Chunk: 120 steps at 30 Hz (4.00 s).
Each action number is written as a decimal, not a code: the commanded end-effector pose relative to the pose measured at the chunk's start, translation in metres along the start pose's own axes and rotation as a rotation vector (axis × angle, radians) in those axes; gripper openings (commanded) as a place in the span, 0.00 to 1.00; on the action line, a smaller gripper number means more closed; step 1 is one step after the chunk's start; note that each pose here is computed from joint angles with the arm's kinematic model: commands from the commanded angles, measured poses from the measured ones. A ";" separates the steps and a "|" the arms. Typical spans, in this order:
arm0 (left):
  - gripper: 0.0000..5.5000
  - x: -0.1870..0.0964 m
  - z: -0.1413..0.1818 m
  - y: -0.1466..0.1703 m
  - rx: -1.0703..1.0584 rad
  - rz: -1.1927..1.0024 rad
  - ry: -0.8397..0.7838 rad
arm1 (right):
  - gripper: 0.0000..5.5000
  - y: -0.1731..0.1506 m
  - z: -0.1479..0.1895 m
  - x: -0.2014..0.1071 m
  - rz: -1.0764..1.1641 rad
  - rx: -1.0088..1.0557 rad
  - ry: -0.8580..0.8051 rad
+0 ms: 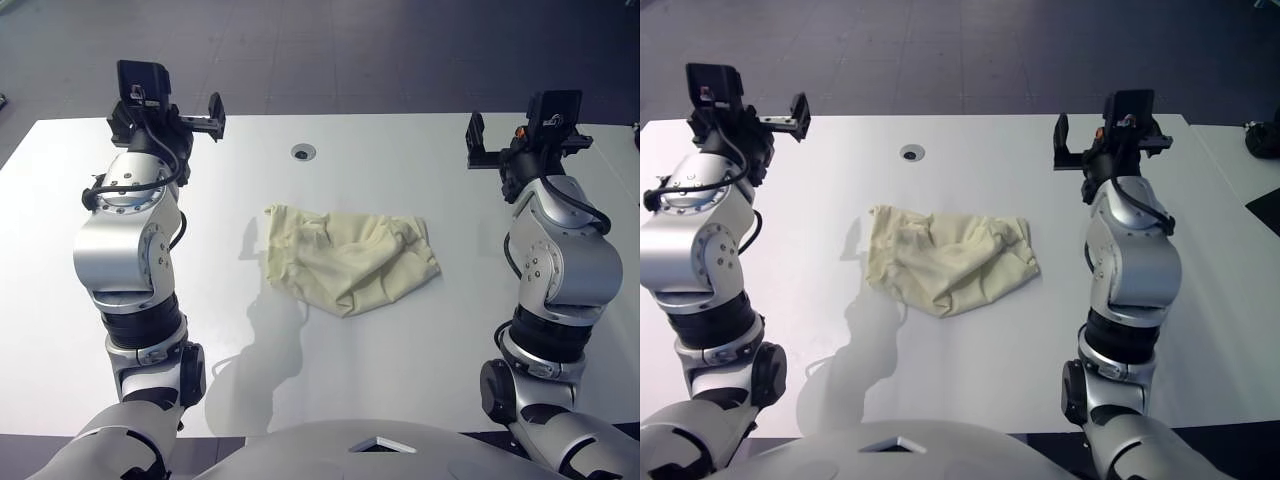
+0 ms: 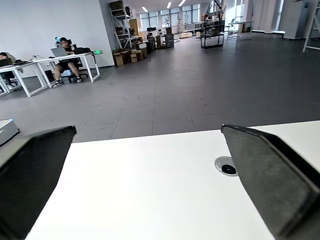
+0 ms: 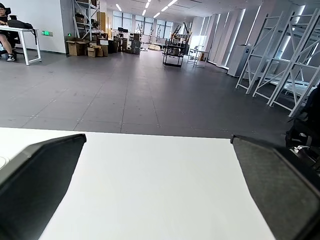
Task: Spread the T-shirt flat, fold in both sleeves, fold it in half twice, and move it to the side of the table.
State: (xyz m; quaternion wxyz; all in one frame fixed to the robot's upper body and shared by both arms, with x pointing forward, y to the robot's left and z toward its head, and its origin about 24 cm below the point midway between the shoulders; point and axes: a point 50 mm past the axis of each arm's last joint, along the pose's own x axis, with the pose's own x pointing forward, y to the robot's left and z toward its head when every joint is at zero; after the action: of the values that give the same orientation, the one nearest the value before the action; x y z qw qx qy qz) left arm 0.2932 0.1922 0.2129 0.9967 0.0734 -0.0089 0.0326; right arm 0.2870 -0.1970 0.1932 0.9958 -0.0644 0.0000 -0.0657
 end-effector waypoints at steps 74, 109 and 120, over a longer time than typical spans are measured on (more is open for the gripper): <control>0.98 0.066 -0.074 -0.075 0.550 -1.371 0.308 | 0.98 0.005 0.006 0.011 -0.014 0.026 -0.013; 0.08 0.042 -0.107 -0.084 0.676 -1.611 0.349 | 0.98 0.009 0.004 0.012 -0.011 0.018 -0.014; 0.00 0.025 -0.071 -0.066 0.736 -1.710 0.258 | 0.98 0.002 0.002 0.015 0.109 -0.039 0.006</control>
State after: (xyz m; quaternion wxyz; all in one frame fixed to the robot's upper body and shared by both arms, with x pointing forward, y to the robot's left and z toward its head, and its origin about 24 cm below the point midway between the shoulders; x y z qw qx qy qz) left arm 0.3288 0.1313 0.1274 0.5977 0.3549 0.1692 -0.6987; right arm 0.2996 -0.1896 0.1956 0.9967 -0.0721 -0.0025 -0.0370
